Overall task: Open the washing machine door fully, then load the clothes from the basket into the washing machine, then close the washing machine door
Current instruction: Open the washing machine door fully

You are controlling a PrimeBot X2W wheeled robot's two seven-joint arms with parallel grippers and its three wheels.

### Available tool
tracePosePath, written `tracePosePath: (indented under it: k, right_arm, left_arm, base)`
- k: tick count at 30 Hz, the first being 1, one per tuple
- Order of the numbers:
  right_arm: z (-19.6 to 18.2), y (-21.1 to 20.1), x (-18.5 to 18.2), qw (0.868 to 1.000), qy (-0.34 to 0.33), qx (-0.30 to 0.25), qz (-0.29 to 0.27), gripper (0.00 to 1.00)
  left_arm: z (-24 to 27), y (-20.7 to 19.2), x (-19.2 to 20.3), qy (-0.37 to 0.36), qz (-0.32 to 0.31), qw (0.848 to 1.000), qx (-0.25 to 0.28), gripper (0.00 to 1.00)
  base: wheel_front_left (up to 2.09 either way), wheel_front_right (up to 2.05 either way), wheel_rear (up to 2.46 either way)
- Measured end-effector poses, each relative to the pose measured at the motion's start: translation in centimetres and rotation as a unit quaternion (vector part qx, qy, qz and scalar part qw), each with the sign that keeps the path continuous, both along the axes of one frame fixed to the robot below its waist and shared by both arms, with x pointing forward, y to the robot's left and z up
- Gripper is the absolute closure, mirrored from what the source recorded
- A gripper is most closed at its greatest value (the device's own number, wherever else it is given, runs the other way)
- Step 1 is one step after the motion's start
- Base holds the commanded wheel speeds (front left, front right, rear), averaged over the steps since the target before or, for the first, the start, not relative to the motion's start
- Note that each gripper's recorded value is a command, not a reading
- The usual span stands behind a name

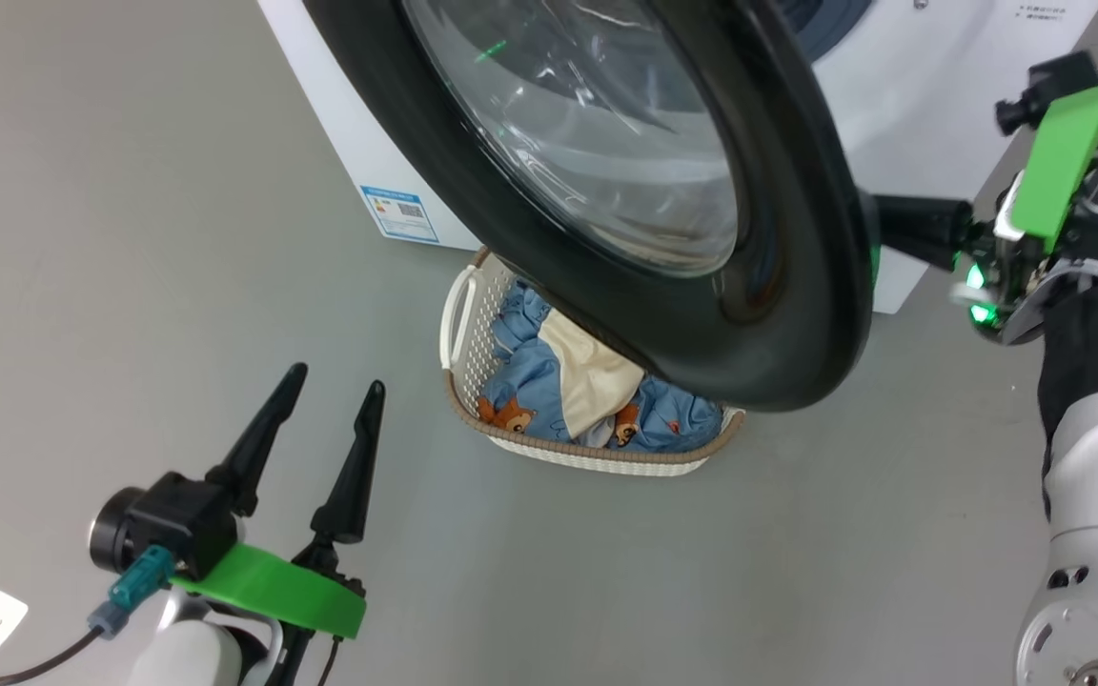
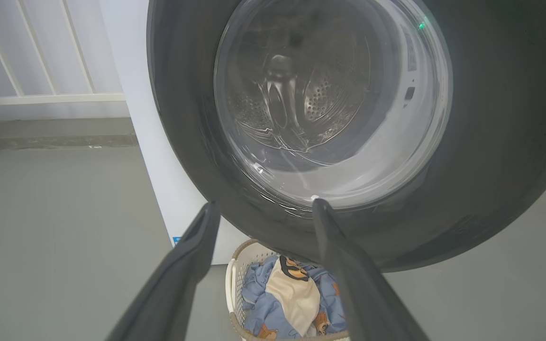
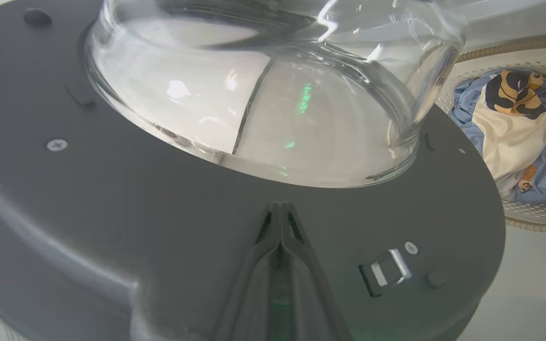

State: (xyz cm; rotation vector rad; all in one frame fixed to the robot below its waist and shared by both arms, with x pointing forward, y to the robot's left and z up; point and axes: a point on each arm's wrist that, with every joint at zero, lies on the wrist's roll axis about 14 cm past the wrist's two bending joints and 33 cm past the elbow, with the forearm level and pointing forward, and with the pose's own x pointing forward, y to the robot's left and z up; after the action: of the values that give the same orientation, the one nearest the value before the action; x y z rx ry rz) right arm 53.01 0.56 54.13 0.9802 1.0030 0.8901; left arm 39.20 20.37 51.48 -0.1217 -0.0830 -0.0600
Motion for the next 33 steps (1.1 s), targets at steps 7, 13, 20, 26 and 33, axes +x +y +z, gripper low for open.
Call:
tracePosePath:
  k: [7, 13, 20, 26, 33]
  right_arm:
    - [-0.7, 1.6, -1.6, 1.000, 0.007, 0.004, 0.026, 1.00]
    - [-1.1, 3.3, -2.8, 0.999, 0.013, 0.012, 0.050, 1.00]
    - [-0.9, 5.7, -4.6, 0.995, 0.014, 0.032, 0.093, 1.00]
    - [-1.5, 7.3, -6.7, 0.991, 0.019, 0.040, 0.127, 1.00]
    - [-1.7, 8.2, -8.3, 0.988, 0.018, 0.050, 0.142, 1.00]
  left_arm:
    - [0.6, 0.6, -0.6, -0.007, 0.007, 1.000, 0.006, 0.00]
    - [0.9, 1.0, -1.0, -0.010, 0.015, 1.000, 0.008, 0.00]
    - [1.0, 1.1, -1.2, -0.012, 0.018, 1.000, 0.004, 0.00]
    - [1.0, 1.0, -1.1, -0.012, 0.018, 1.000, 0.003, 0.00]
    - [1.0, 0.9, -1.0, -0.013, 0.016, 1.000, 0.002, 0.00]
  base:
    - [0.00, 0.00, 0.00]
    - [0.00, 0.00, 0.00]
    - [0.00, 0.00, 0.00]
    - [0.00, 0.00, 0.00]
    - [0.00, 0.00, 0.00]
